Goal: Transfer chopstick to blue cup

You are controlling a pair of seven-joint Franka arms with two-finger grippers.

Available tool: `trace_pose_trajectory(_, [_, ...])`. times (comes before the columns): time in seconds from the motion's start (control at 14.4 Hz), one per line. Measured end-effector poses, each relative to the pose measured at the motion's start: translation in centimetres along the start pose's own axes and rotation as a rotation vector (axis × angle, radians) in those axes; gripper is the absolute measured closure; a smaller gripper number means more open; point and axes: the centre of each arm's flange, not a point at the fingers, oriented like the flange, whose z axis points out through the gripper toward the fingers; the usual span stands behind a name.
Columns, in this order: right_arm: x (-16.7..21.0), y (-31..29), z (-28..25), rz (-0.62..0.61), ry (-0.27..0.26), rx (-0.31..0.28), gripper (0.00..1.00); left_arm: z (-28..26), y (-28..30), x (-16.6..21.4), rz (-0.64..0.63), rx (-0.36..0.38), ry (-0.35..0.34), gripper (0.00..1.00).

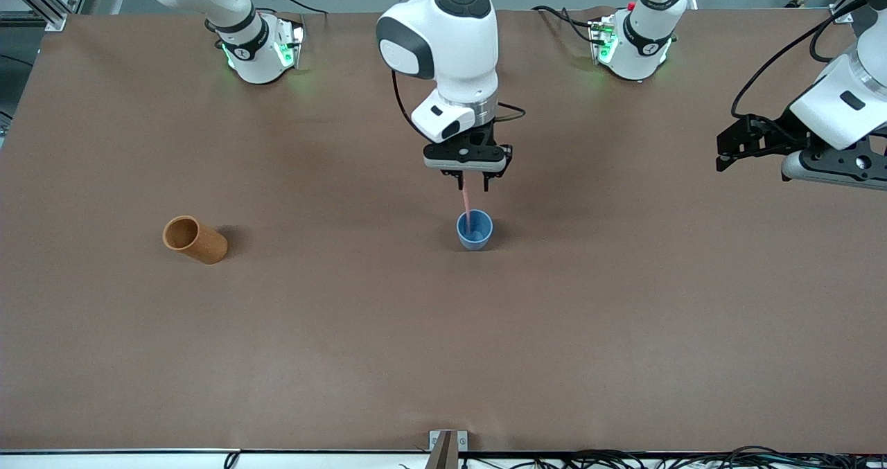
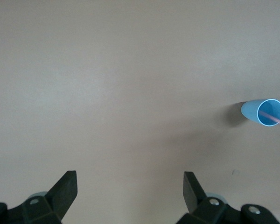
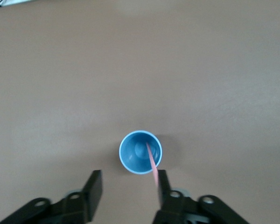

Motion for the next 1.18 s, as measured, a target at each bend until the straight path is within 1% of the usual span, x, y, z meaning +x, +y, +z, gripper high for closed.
trace_pose_trajectory(0.14, [2.2,1.2,-0.7,0.026,0.015,0.004,0.19,0.0,-0.1,0.0,-0.001,0.000,0.000,0.00])
trace_pose_trajectory(0.28, [5.2,3.5,-2.9,0.055,0.031,0.003,0.01,0.0,-0.1,0.0,-0.001,0.000,0.001,0.00])
trace_pose_trajectory(0.42, [8.3,6.8,-5.9,0.063,0.032,-0.021,0.00,-0.1,-0.1,0.0,-0.002,0.000,0.001,0.00])
trace_pose_trajectory(0.49, [9.9,8.8,-7.3,0.061,0.017,-0.031,0.00,-0.1,-0.1,0.0,-0.002,0.000,0.001,0.00])
trace_pose_trajectory(0.62, [12.9,13.6,-9.8,0.053,-0.047,-0.057,0.00,-0.1,-0.2,0.0,-0.003,0.000,0.001,0.00])
trace_pose_trajectory(0.76, [15.7,19.5,-10.8,0.028,-0.122,-0.116,0.00,-0.1,-0.3,0.0,-0.005,0.000,0.001,0.00])
trace_pose_trajectory(0.83, [16.8,22.3,-10.7,0.021,-0.145,-0.134,0.00,-0.1,-0.4,0.0,-0.005,0.000,0.001,0.00])
trace_pose_trajectory(0.97, [18.3,27.2,-10.0,0.031,-0.177,-0.159,0.00,-0.1,-0.4,0.0,-0.005,0.000,0.002,0.00])
trace_pose_trajectory(1.18, [18.8,33.8,-10.8,0.090,-0.205,-0.184,0.00,-0.1,-0.4,0.0,-0.005,0.000,0.001,0.00])
